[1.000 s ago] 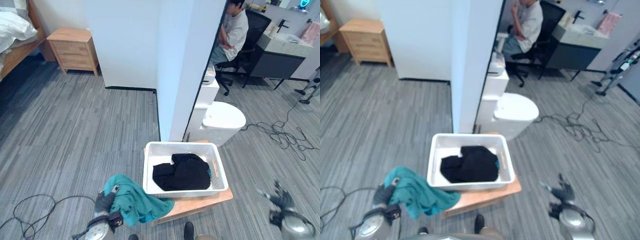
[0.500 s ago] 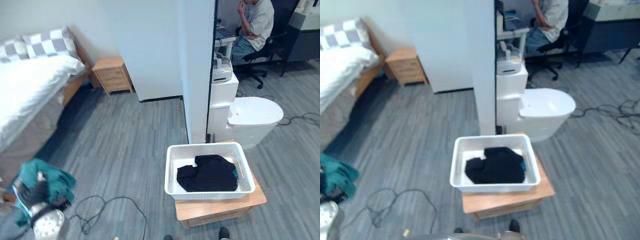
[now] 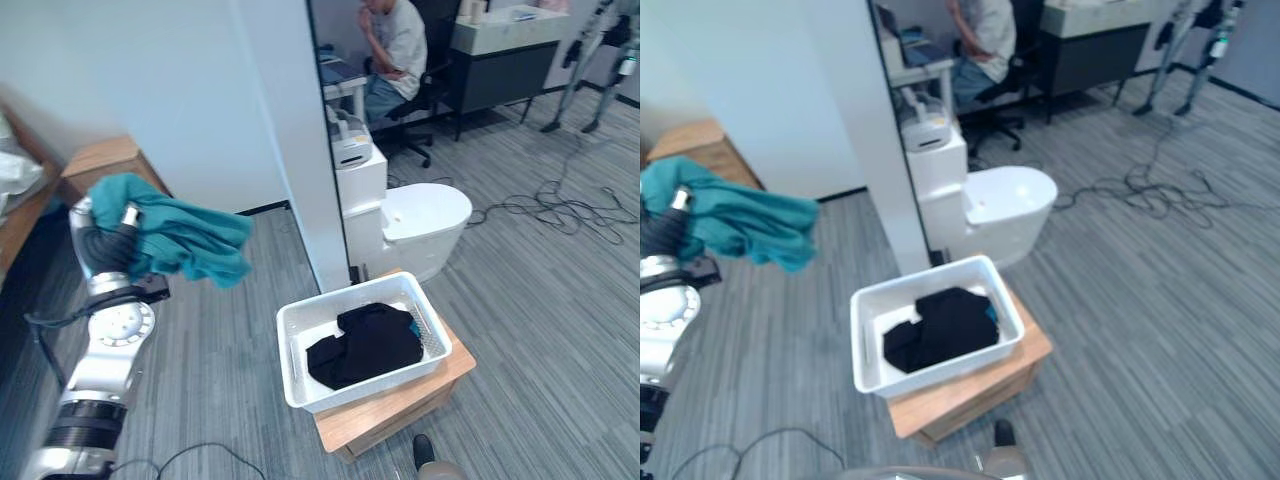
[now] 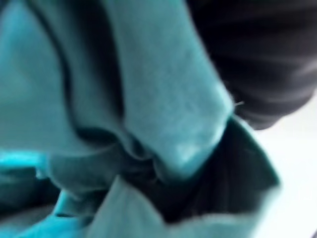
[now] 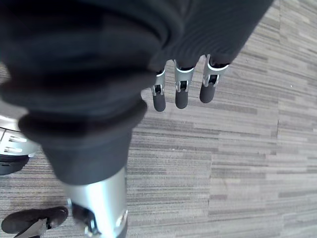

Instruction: Tidy up the quilt and then pick up the clothes from the bed and put them into the laundry hamper.

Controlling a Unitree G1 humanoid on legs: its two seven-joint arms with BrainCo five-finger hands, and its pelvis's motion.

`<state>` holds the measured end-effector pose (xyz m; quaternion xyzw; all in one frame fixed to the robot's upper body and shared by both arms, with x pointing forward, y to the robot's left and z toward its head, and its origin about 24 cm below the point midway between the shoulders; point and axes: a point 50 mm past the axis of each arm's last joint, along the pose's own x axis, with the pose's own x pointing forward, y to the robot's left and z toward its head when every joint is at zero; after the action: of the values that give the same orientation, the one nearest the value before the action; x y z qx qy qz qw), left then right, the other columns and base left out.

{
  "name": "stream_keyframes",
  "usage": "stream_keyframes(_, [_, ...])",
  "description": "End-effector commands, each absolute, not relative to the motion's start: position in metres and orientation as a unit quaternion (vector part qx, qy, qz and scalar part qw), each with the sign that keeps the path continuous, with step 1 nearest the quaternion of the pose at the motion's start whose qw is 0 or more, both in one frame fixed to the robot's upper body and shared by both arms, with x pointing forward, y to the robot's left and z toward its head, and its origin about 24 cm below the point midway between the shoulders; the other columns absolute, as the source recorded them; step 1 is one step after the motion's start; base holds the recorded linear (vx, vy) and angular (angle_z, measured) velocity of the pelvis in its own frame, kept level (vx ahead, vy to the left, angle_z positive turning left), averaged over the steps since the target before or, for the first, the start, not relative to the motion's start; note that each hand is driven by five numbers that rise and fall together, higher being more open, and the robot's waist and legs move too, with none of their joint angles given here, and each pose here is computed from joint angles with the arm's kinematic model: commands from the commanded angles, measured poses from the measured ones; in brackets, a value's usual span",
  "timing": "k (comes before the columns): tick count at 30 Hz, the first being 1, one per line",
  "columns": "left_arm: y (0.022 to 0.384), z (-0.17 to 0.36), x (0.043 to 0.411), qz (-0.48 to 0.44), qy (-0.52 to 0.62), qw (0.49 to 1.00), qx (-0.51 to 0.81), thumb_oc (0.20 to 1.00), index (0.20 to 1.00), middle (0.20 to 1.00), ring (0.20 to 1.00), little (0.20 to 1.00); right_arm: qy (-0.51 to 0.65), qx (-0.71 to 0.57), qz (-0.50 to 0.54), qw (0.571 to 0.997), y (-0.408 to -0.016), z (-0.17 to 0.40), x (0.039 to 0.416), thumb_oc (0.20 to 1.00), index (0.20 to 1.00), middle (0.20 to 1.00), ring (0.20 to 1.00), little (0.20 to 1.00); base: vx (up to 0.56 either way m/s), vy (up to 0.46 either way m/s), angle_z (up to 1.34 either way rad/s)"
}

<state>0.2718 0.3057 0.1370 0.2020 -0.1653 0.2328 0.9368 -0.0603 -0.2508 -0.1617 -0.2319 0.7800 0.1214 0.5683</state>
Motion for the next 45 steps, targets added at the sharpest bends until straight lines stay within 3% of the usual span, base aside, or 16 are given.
stream_keyframes(1, [0.299, 0.192, 0.288, 0.252, -0.275, 0.907, 0.197, 0.200, 0.200, 0.200, 0.200, 0.200, 0.773, -0.251, 0.167, 0.558, -0.242, -0.165, -0.060, 1.000, 1.000, 1.000, 1.000, 1.000, -0.02, -0.063, -0.24])
stream_keyframes(10, [0.215, 0.178, 0.303, 0.133, -0.243, 0.953, 0.125, 0.200, 0.200, 0.200, 0.200, 0.200, 0.761, -0.265, 0.184, 0.562, -0.243, -0.166, -0.047, 1.000, 1.000, 1.000, 1.000, 1.000, 0.00, -0.039, -0.07])
stream_keyframes(20, [0.178, 0.140, 0.302, 0.032, -0.153, 0.984, 0.090, 0.200, 0.200, 0.200, 0.200, 0.200, 0.761, -0.256, 0.173, 0.571, -0.247, -0.166, -0.037, 1.000, 1.000, 1.000, 1.000, 1.000, 0.00, 0.001, 0.01])
stream_keyframes(26, [0.144, 0.084, 0.298, -0.040, -0.033, 0.993, 0.105, 0.200, 0.200, 0.200, 0.200, 0.200, 0.753, -0.260, 0.171, 0.580, -0.251, -0.166, -0.020, 1.000, 1.000, 1.000, 1.000, 1.000, 0.00, 0.004, -0.01])
stream_keyframes(27, [0.141, 0.064, 0.296, -0.042, 0.003, 0.991, 0.128, 0.564, 0.564, 0.564, 0.564, 0.564, 0.752, -0.261, 0.170, 0.581, -0.252, -0.166, -0.018, 1.000, 1.000, 1.000, 1.000, 1.000, -0.01, 0.025, -0.04])
stream_keyframes(28, [0.139, 0.053, 0.296, -0.048, 0.022, 0.987, 0.149, 1.000, 1.000, 1.000, 1.000, 1.000, 0.751, -0.263, 0.170, 0.581, -0.252, -0.166, -0.018, 1.000, 1.000, 1.000, 1.000, 1.000, 0.00, 0.025, -0.06])
stream_keyframes(32, [0.136, 0.013, 0.292, -0.039, 0.070, 0.978, 0.194, 1.000, 1.000, 1.000, 1.000, 1.000, 0.748, -0.285, 0.176, 0.573, -0.255, -0.165, -0.015, 1.000, 1.000, 1.000, 1.000, 1.000, 0.03, 0.040, -0.04])
stream_keyframes(39, [0.150, 0.035, 0.302, 0.069, 0.024, 0.991, 0.108, 1.000, 1.000, 1.000, 1.000, 1.000, 0.753, -0.295, 0.177, 0.561, -0.256, -0.164, -0.029, 1.000, 1.000, 1.000, 1.000, 1.000, 0.02, 0.043, -0.03])
stream_keyframes(45, [0.216, 0.038, 0.288, 0.262, 0.016, 0.964, -0.043, 1.000, 1.000, 1.000, 1.000, 1.000, 0.758, -0.293, 0.179, 0.555, -0.253, -0.165, -0.037, 1.000, 1.000, 1.000, 1.000, 1.000, 0.01, 0.032, 0.08])
